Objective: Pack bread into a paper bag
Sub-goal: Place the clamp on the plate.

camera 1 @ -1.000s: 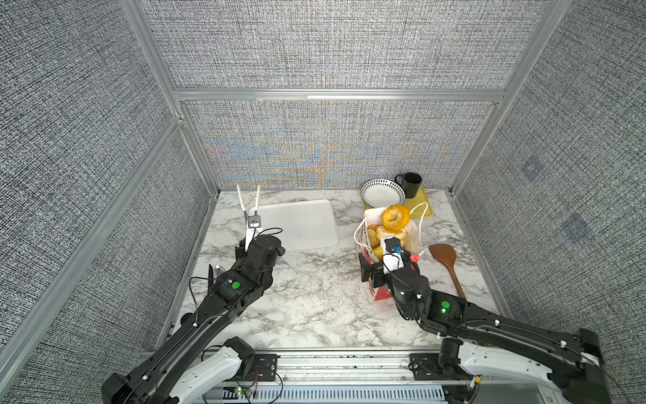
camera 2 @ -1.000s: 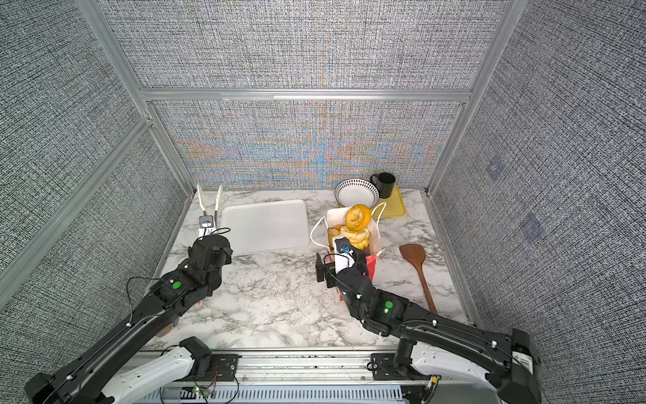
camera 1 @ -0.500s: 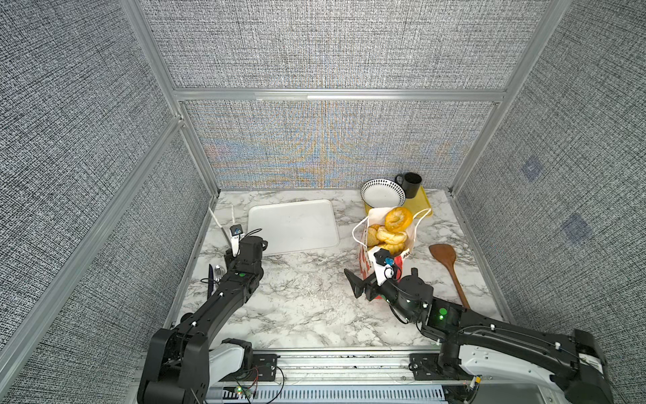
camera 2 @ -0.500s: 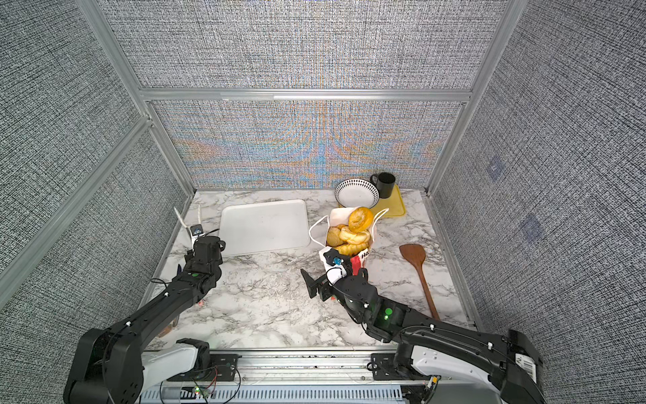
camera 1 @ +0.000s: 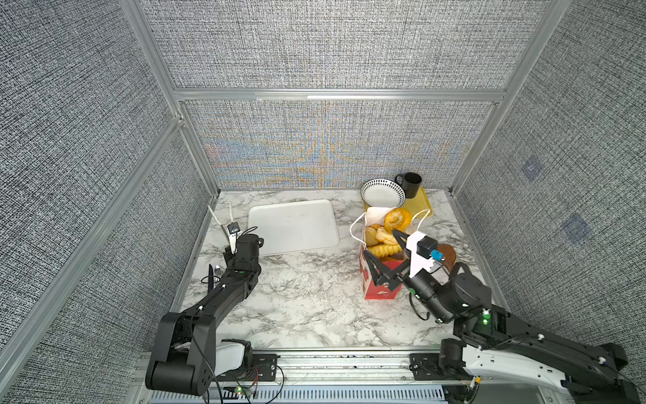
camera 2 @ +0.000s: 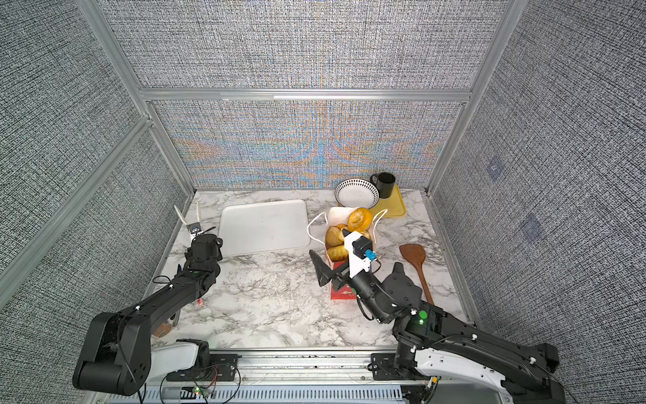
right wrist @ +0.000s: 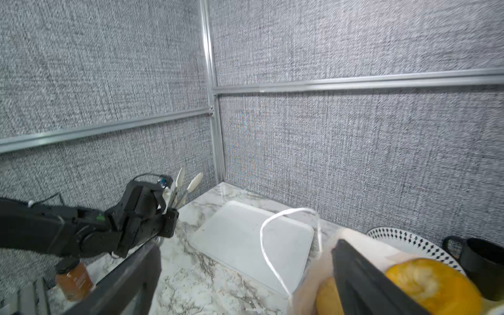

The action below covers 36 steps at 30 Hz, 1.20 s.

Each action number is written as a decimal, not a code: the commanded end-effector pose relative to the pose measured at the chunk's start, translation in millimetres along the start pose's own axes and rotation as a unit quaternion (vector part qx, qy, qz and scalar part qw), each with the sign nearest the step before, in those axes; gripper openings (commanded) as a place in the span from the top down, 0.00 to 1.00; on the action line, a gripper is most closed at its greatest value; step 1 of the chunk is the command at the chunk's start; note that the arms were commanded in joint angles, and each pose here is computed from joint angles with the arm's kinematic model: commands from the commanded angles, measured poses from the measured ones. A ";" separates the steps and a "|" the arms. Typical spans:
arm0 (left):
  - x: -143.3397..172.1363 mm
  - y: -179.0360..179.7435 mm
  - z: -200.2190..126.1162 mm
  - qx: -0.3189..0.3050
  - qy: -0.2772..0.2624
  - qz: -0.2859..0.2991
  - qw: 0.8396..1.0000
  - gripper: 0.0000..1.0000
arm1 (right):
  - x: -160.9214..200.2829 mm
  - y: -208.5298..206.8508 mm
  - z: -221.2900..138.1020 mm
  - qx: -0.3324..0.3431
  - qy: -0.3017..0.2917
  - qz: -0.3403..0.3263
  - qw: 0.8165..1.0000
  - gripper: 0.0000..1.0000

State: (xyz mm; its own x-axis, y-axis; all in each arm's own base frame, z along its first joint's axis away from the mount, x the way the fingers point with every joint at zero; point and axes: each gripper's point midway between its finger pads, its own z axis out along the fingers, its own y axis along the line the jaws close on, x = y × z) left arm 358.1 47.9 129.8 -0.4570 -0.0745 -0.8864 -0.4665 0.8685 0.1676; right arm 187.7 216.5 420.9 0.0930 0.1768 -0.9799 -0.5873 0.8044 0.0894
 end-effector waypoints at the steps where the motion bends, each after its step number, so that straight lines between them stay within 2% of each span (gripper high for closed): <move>1: -12.4 -0.2 6.8 -0.007 -0.028 -0.005 1.000 0.62 | -16.6 -18.3 -9.3 0.037 -0.007 -0.008 0.999 0.01; 6: -7.2 -10.7 18.7 0.010 -0.043 0.005 0.999 0.62 | -22.3 -25.2 -12.2 0.053 -0.008 -0.008 0.999 0.01; 13: 3.8 -44.7 28.5 0.090 -0.038 0.039 0.994 0.59 | -22.4 -42.4 -19.5 0.094 -0.017 -0.005 0.995 0.01; 15: 3.8 -47.1 28.5 0.097 -0.040 0.040 0.994 0.56 | -23.3 -48.8 -23.9 0.106 -0.022 0.000 0.994 0.01; 18: 2.8 -47.6 23.7 0.106 -0.053 0.040 0.992 0.42 | -24.3 -59.5 -29.2 0.131 -0.017 0.007 0.991 0.01; 19: 4.5 -47.1 22.7 0.107 -0.054 0.040 0.992 0.42 | -25.6 -61.6 -30.8 0.135 -0.015 0.009 0.991 0.01; 21: 4.5 -48.5 23.2 0.110 -0.052 0.041 0.992 0.61 | -27.7 -63.5 -34.9 0.132 -0.018 0.017 0.991 0.01; 22: 4.7 -49.9 23.2 0.113 -0.052 0.043 0.991 0.64 | -28.5 -63.8 -36.8 0.129 -0.021 0.020 0.991 0.01; 25: 4.9 -50.8 23.3 0.115 -0.051 0.044 0.991 0.55 | -28.8 -66.1 -41.3 0.128 -0.027 0.030 0.991 0.01; 29: 5.0 -52.7 24.5 0.120 -0.047 0.046 0.991 0.52 | -23.5 -63.3 -37.8 0.126 -0.018 0.026 0.992 0.01; 33: 6.4 -67.7 26.7 0.169 -0.031 0.062 0.983 0.55 | -18.5 -60.4 -35.0 0.122 -0.013 0.026 0.992 0.01; 36: 6.6 -89.2 31.6 0.210 0.009 0.100 0.973 0.56 | -15.4 -60.1 -34.6 0.122 -0.010 0.025 0.992 0.01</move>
State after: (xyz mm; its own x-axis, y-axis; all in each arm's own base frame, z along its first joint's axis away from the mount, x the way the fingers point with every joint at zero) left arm 410.8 6.0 97.5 -0.4863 0.0639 -0.8715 -0.1463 0.9773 0.1532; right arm 193.7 145.9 423.5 0.0864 0.2128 -0.9733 -0.3794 0.9103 0.1654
